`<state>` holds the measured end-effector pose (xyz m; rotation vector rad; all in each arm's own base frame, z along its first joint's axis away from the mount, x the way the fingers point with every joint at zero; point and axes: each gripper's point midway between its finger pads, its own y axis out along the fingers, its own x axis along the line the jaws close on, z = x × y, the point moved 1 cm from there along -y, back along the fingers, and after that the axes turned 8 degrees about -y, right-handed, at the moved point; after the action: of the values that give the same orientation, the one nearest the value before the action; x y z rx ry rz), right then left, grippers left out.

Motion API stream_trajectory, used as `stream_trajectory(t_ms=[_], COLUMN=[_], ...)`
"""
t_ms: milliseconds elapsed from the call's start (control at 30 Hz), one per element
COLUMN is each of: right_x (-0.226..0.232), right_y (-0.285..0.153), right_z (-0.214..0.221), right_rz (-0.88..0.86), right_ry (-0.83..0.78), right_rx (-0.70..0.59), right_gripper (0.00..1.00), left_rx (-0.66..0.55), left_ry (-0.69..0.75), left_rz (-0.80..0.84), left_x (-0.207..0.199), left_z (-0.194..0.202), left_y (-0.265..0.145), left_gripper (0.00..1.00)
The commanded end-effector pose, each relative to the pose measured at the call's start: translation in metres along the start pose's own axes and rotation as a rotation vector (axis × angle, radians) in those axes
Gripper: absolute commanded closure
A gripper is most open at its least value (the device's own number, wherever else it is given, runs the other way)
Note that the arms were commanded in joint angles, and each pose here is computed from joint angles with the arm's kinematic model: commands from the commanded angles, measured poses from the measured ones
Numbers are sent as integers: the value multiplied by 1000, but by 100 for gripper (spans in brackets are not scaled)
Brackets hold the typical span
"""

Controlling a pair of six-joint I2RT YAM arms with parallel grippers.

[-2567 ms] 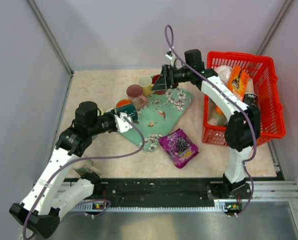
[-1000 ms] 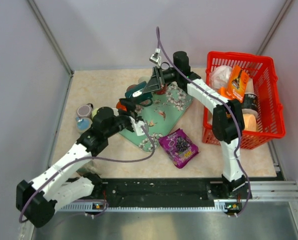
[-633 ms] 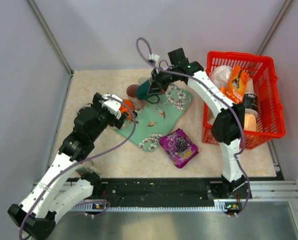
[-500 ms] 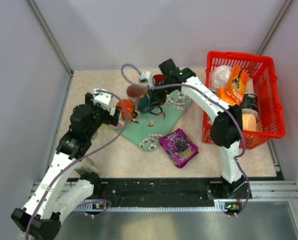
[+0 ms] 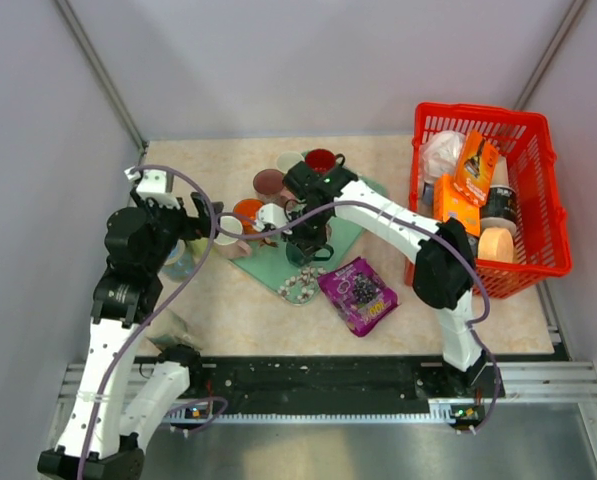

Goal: Turn the mug right side up
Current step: Place the cup on the tray.

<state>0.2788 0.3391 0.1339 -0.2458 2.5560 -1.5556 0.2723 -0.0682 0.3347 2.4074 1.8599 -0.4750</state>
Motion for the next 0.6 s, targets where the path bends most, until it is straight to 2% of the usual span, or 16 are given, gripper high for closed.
stream_trajectory(t_ms=[0, 100, 133, 200, 333, 567], right_x=[-7, -6, -5, 1, 5, 12], right_y=[-28, -22, -18, -10, -1, 16], right_z=[-44, -52, -53, -58, -68, -75], right_rz=[120, 120, 116, 89, 87, 79], right_ry=[-49, 65, 98, 123, 105, 118], right_rx=[-31, -16, -6, 5, 2, 23], right_gripper=[100, 100, 100, 100, 100, 100], left_rx=[-99, -156, -206, -264, -303, -292], left_ry=[-72, -87, -107, -116, -67, -43], left_rz=[-21, -101, -188, -317, -546, -620], left_x=[1, 12, 26, 48, 88, 105], left_z=[-23, -34, -41, -46, -40, -21], left_y=[-11, -26, -35, -48, -64, -82], left_gripper=[1, 1, 1, 1, 1, 1])
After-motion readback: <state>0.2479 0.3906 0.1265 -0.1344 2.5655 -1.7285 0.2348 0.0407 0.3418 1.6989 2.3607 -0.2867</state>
